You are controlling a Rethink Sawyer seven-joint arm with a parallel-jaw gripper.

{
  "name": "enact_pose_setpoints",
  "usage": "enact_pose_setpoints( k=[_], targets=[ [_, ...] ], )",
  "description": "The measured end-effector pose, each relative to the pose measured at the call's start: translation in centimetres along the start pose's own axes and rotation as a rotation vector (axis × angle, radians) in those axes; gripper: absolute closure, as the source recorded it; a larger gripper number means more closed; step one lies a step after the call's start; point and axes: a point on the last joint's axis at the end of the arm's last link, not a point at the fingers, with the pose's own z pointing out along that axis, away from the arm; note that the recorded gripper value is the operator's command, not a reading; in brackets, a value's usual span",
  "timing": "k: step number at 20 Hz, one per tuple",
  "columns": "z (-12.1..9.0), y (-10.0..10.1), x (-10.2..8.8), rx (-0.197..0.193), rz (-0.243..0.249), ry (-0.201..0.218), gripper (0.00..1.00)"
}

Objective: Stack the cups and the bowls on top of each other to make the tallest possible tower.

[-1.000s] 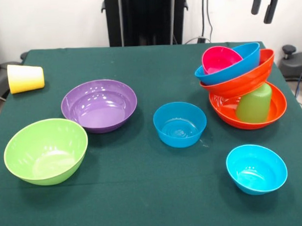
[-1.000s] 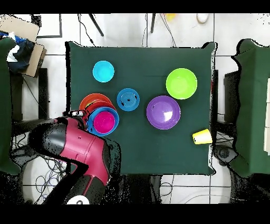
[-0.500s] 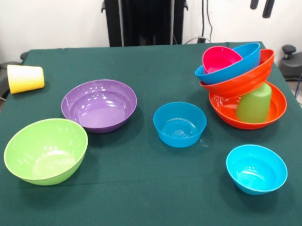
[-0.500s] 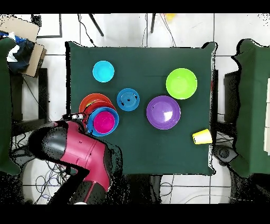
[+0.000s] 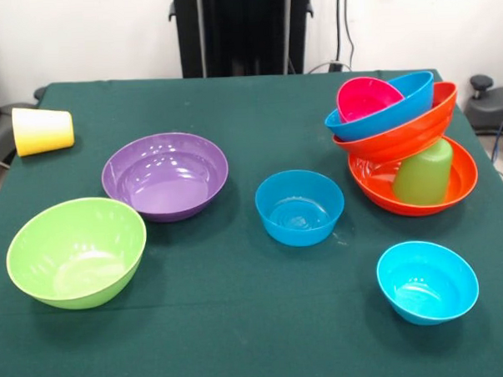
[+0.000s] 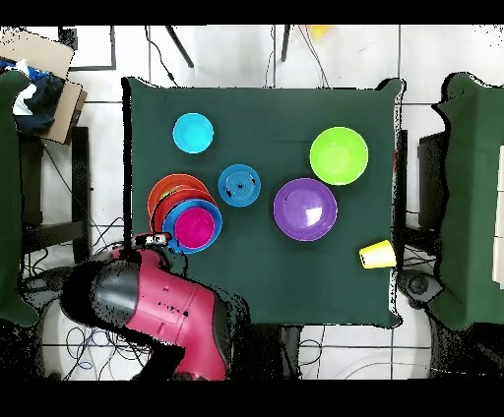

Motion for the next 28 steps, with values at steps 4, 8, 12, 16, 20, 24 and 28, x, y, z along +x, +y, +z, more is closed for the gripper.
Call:
enact_pose_setpoints(
  k=[4,8,12,16,20,24,28],
  targets=[
    [0.0,-1.0,-2.0,0.013,0.011,-0.011,0.00],
    [0.4,-1.7,-3.8,0.033,0.017,-0.026,0.00],
    [1.2,-2.5,-5.6,0.060,0.019,-0.042,0.00],
    [1.9,-3.5,-7.1,0.087,0.012,-0.059,0.00],
    [2.4,-3.9,-8.3,0.104,-0.005,-0.076,0.00],
    [2.9,-3.6,-8.8,0.112,-0.022,-0.087,0.00],
    [3.7,-2.3,-9.6,0.115,-0.048,-0.108,0.00]
  ],
)
